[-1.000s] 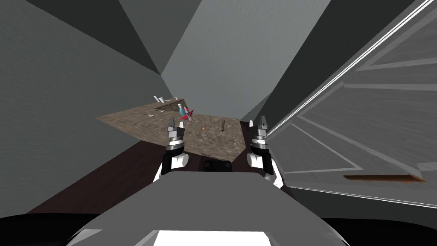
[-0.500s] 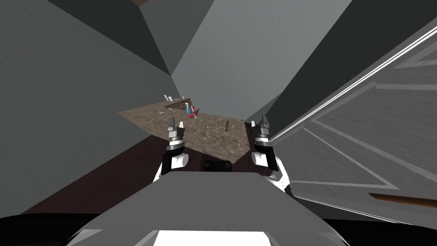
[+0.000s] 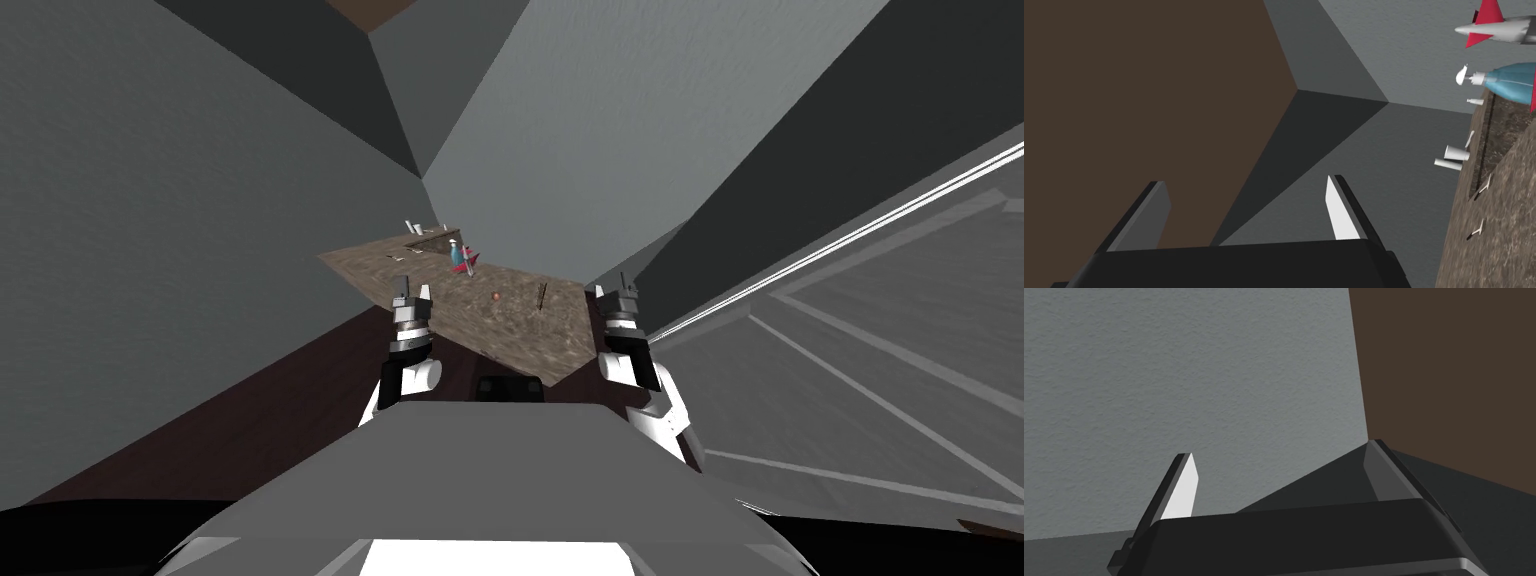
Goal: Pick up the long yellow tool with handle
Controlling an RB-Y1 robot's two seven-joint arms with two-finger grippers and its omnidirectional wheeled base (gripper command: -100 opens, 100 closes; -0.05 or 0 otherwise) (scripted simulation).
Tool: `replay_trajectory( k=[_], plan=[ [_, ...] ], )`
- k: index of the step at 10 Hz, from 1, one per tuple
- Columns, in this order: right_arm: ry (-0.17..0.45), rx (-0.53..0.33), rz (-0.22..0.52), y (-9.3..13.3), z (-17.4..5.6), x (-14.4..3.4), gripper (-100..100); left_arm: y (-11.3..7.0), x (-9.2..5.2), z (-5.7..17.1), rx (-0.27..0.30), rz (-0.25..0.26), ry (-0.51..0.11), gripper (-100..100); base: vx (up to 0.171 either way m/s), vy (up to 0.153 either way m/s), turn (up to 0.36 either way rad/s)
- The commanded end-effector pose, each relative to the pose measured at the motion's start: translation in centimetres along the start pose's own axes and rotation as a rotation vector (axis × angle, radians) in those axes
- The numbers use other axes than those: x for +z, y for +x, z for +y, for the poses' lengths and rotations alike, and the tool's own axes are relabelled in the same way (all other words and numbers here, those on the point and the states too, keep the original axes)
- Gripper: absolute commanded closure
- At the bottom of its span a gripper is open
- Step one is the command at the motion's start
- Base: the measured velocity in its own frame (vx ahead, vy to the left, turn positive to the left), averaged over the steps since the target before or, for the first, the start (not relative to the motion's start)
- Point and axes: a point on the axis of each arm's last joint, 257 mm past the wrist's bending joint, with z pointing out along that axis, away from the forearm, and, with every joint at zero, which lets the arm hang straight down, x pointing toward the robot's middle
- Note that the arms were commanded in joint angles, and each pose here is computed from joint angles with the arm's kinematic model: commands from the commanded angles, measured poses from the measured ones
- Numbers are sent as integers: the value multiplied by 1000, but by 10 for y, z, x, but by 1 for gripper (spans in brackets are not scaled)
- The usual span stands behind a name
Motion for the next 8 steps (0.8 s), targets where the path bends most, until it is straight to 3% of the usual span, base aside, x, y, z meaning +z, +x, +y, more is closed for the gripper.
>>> replay_trajectory(
  k=[1,2,3,4,5,6,8],
  plan=[
    [22,26,-19,-8,-5,4,-100,0,0,0,0,0,0,0,-9,6,99],
    [48,35,-51,-28,-11,7,-100,0,0,0,0,0,0,0,-14,13,244],
    [61,57,-58,-29,-14,7,-100,0,0,0,0,0,0,0,-13,4,116],
    [93,64,-100,-51,-23,9,-100,0,0,0,0,0,0,0,-17,7,214],
    [101,90,-106,-52,-25,8,-100,0,0,0,0,0,0,0,-18,1,131],
    [127,101,-151,-75,-32,9,-100,0,0,0,0,0,0,0,-23,5,275],
    [140,139,-162,-77,-36,8,-100,0,0,0,0,0,0,0,-7,-1,76]
  ],
)
